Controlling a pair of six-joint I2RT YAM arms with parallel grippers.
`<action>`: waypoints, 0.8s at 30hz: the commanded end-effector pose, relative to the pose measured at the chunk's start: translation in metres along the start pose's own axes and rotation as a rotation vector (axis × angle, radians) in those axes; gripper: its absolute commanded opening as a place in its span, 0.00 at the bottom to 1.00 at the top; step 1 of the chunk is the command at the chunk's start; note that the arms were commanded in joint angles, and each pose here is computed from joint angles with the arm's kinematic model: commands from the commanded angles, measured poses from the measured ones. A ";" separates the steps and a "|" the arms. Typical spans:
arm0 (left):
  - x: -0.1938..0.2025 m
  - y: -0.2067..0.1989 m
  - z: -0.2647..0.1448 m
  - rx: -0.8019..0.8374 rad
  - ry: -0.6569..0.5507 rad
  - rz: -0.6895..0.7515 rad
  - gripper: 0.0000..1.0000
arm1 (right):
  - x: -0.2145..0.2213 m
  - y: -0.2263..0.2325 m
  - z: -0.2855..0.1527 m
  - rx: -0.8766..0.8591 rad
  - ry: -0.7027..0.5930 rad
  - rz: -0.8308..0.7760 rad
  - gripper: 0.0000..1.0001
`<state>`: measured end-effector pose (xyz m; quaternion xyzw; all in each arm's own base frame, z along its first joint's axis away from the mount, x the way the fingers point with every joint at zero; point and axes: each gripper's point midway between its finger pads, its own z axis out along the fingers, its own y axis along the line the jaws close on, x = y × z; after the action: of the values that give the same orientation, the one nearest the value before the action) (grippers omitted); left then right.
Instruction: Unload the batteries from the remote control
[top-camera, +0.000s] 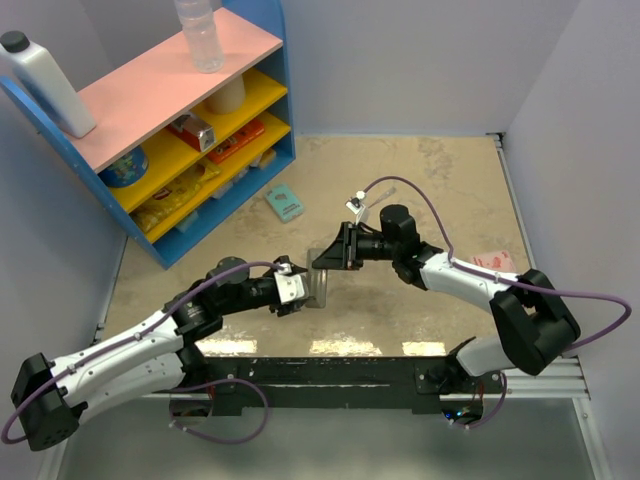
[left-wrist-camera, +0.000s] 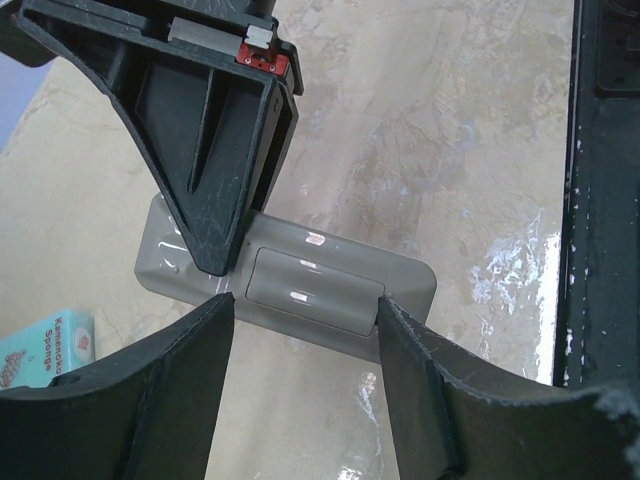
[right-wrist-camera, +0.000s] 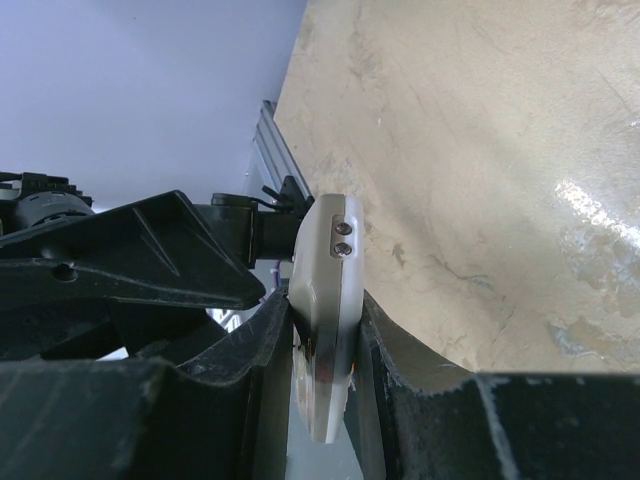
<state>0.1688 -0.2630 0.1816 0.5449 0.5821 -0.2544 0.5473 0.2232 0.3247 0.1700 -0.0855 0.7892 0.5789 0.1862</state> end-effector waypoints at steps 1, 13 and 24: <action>-0.006 0.005 0.004 -0.017 -0.016 0.051 0.64 | -0.006 0.015 -0.003 -0.062 -0.017 -0.037 0.00; -0.001 -0.003 0.005 0.020 -0.004 0.055 0.65 | -0.005 0.013 -0.002 -0.061 -0.018 -0.027 0.00; 0.002 -0.004 0.008 0.026 0.006 0.068 0.65 | -0.003 0.011 -0.002 -0.058 -0.017 -0.024 0.00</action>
<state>0.1678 -0.2647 0.1690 0.5629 0.5842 -0.2422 0.5321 0.2236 0.3254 0.1723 -0.0834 0.7837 0.5855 0.1898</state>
